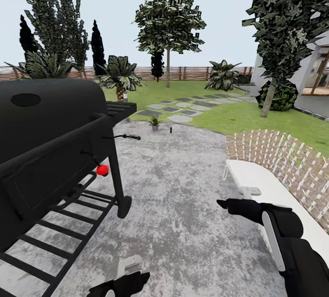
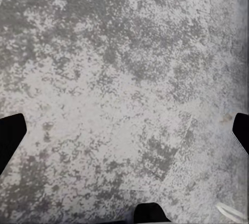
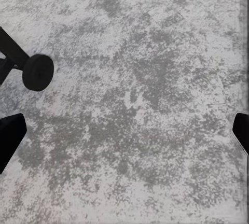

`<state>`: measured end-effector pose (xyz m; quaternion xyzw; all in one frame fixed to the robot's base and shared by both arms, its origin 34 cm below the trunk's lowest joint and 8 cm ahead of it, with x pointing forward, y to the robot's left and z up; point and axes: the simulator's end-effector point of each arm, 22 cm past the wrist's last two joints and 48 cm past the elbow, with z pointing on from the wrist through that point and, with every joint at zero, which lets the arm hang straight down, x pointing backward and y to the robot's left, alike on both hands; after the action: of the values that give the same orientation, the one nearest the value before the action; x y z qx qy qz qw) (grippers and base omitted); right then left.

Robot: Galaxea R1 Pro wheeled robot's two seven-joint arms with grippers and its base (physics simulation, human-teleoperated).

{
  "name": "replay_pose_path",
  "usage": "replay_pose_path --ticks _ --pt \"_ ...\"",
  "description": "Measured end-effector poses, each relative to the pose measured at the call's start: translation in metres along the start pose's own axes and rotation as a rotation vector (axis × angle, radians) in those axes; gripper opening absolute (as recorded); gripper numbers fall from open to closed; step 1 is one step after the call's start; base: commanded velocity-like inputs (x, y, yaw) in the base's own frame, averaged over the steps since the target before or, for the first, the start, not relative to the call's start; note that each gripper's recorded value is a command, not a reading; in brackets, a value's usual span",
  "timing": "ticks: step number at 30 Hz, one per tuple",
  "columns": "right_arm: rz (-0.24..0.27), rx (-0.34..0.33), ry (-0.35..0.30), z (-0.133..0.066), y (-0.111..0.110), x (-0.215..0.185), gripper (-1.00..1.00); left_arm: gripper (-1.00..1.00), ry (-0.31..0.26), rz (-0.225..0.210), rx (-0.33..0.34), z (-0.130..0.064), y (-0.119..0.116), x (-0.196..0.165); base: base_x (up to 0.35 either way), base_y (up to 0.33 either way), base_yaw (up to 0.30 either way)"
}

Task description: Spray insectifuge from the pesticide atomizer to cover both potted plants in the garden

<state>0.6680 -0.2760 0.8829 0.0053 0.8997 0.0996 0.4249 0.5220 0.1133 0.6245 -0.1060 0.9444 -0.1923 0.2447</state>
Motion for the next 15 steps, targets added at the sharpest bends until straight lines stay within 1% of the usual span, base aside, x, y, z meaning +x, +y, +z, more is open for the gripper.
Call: replay_pose_path --ticks 15 --pt "0.0 0.0 0.0 0.0 0.0 0.0 1.0 1.0 0.0 0.001 -0.001 0.0 0.0006 -0.0002 0.259 -0.249 0.0"
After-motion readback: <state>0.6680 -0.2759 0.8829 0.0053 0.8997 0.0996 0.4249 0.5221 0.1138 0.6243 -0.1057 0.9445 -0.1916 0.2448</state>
